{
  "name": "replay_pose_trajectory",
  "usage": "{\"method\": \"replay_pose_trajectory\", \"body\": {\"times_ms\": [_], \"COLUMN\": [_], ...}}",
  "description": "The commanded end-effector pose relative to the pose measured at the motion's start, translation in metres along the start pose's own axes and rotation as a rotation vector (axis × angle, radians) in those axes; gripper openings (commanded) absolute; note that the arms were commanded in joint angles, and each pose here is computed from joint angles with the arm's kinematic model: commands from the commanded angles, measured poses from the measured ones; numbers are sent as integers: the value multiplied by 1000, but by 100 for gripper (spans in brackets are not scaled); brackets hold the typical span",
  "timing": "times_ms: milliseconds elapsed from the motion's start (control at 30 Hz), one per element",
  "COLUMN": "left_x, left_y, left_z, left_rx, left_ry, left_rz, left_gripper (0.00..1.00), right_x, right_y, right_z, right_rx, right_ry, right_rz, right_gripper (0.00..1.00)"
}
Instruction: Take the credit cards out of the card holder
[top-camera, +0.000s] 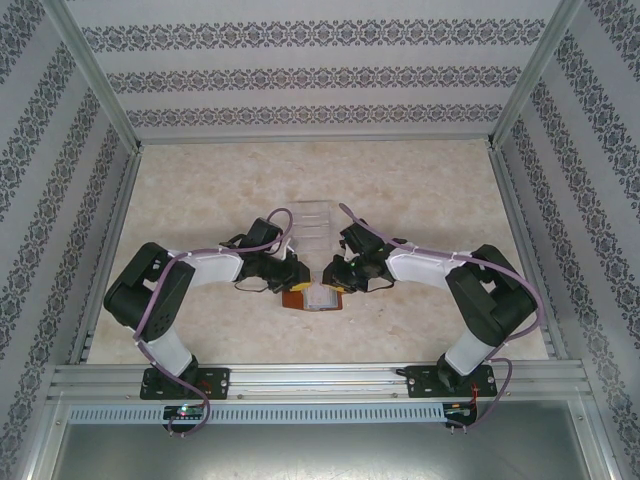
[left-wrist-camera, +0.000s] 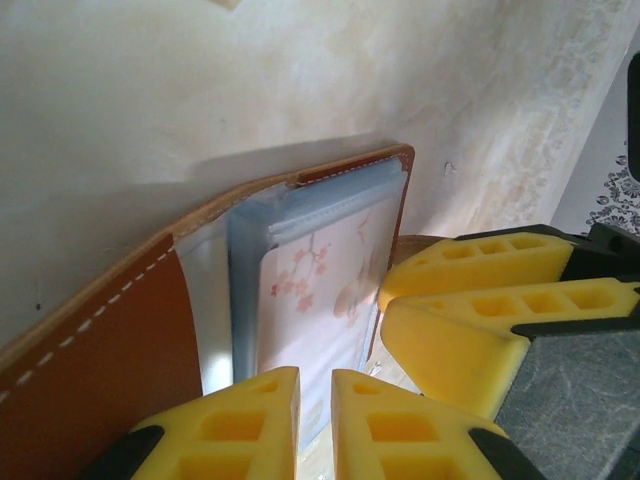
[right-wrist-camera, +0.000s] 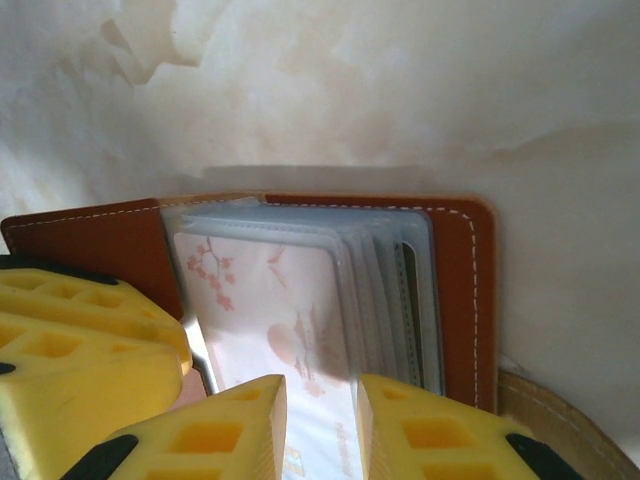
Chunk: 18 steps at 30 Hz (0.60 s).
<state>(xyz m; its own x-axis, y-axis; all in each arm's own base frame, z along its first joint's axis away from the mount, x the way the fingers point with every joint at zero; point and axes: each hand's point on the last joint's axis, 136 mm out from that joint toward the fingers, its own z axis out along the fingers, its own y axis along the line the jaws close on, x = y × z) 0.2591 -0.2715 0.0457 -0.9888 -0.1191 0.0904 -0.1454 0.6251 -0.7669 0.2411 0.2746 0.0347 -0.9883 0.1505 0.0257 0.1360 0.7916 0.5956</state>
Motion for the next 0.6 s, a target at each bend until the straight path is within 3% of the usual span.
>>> {"method": "replay_pose_trajectory", "body": {"times_ms": [0,567], "left_x": [1,3], "left_y": [4,13], "left_z": [4,7], "left_rx": [14,-23], "left_ry": [10,25], "left_rz": [-10,-16], "left_gripper": [16,16], "right_x": [0,1], "right_y": [11,22], "right_z": [3,-1], "right_rx": [-33,-49], "right_ry": [12,-12], "right_rz": [-4,-26], "right_gripper": [27,28]}}
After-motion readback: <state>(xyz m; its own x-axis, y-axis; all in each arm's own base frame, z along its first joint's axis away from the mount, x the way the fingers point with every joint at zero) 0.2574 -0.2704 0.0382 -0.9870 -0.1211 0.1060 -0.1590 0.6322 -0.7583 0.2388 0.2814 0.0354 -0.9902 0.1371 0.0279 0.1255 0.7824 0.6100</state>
